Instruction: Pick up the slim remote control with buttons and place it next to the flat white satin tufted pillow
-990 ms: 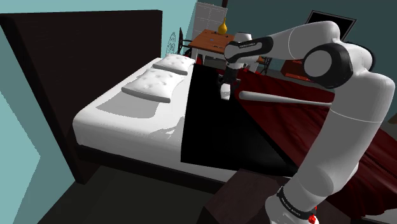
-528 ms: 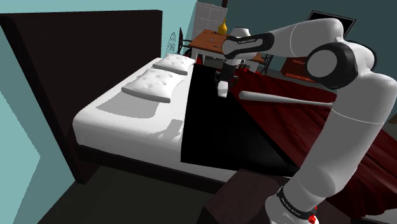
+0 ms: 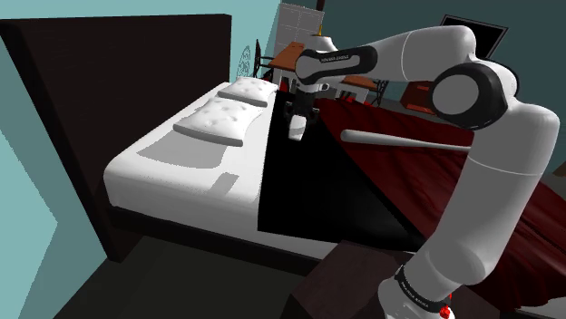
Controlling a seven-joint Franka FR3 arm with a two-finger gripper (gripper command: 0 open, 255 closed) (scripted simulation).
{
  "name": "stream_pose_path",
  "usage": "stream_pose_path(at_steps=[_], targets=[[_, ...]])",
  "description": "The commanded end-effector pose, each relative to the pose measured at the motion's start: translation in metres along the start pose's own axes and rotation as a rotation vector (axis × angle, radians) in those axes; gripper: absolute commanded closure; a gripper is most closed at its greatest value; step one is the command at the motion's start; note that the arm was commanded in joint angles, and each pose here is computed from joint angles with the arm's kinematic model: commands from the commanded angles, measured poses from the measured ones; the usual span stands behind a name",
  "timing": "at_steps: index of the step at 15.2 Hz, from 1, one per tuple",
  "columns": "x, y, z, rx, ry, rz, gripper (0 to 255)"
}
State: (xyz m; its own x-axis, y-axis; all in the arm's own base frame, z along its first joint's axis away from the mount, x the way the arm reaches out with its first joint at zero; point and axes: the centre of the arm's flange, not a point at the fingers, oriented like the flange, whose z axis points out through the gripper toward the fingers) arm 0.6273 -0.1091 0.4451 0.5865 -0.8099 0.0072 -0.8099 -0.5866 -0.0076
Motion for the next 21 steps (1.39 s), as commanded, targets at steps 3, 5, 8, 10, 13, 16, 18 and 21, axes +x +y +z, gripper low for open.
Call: stream_pose_path(at_steps=[3, 5, 8, 10, 13, 16, 18, 21], targets=[[-0.03, -0.047, -0.001, 0.0, 0.001, 0.001, 255], [-0.044, -0.069, -0.001, 0.0, 0.001, 0.001, 255], [-0.066, -0.102, -0.001, 0.0, 0.001, 0.001, 255], [-0.081, -0.124, -0.001, 0.0, 0.001, 0.001, 255], [-0.103, -0.157, -0.001, 0.0, 0.001, 0.001, 255], [-0.11, -0.167, 0.009, 0.0, 0.001, 0.001, 255], [-0.11, -0.167, 0.02, 0.0, 0.001, 0.001, 255], [-0.11, -0.167, 0.035, 0.0, 0.001, 0.001, 255]])
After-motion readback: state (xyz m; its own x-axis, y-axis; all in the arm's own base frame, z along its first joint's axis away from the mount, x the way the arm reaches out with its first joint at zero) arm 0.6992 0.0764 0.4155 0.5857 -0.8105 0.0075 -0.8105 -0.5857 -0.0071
